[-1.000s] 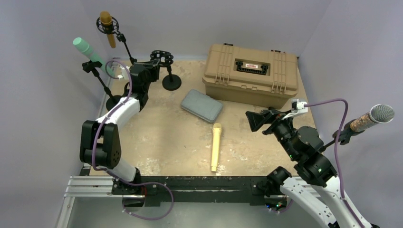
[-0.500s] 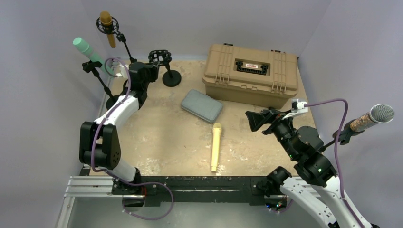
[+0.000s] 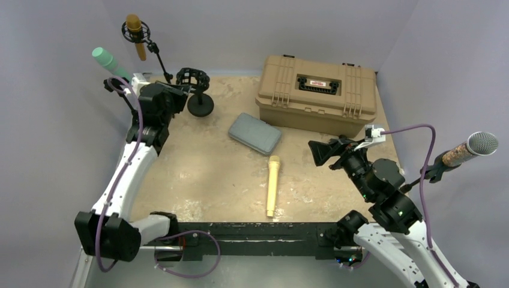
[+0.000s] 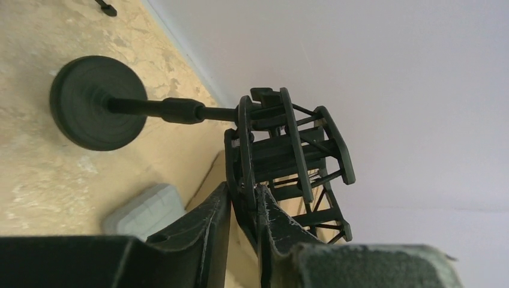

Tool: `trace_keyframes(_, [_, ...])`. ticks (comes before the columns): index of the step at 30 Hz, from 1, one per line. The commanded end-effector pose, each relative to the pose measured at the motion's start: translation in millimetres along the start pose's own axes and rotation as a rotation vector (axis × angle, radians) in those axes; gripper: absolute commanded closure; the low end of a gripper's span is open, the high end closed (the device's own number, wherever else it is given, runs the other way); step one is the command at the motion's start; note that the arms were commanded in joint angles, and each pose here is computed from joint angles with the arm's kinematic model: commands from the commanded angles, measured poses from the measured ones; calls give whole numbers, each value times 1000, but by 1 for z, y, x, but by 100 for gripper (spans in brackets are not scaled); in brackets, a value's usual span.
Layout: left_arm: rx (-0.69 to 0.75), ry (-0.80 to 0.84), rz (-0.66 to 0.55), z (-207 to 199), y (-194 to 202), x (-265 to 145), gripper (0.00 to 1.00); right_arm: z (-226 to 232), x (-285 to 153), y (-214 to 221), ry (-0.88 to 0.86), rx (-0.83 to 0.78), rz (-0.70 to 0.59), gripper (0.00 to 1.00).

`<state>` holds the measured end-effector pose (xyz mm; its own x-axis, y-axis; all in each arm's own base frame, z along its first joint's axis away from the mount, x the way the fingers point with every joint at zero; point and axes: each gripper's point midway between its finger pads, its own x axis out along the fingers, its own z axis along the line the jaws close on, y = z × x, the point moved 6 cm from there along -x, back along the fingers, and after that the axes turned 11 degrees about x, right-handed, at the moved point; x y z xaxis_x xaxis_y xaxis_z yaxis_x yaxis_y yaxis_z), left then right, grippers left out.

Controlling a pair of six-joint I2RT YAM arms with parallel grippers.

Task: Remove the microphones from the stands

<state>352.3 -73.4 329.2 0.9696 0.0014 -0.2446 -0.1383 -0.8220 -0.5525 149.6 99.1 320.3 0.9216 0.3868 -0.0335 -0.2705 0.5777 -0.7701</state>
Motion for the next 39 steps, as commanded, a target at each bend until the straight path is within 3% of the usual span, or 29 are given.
trace_keyframes(1, [166, 98, 16, -18, -15, -45, 100, 2, 10, 4, -17, 9, -1, 8])
trace_keyframes(10, [390, 194, 348, 3, 19, -113, 100, 0, 27, 18, -14, -39, 69, 8])
trace_keyframes(17, [418, 304, 609, 7, 40, -145, 100, 3, 45, 29, -35, -51, 129, 9])
trace_keyframes(24, [371, 361, 685, 12, 53, -149, 100, 4, 64, 44, -52, -61, 197, 10])
trace_keyframes(30, [321, 346, 738, 32, 71, -142, 100, 22, 89, 63, -181, -52, 319, 9])
trace_keyframes(39, [331, 289, 749, 50, 80, -139, 100, 60, 150, 88, -380, 100, 454, 12])
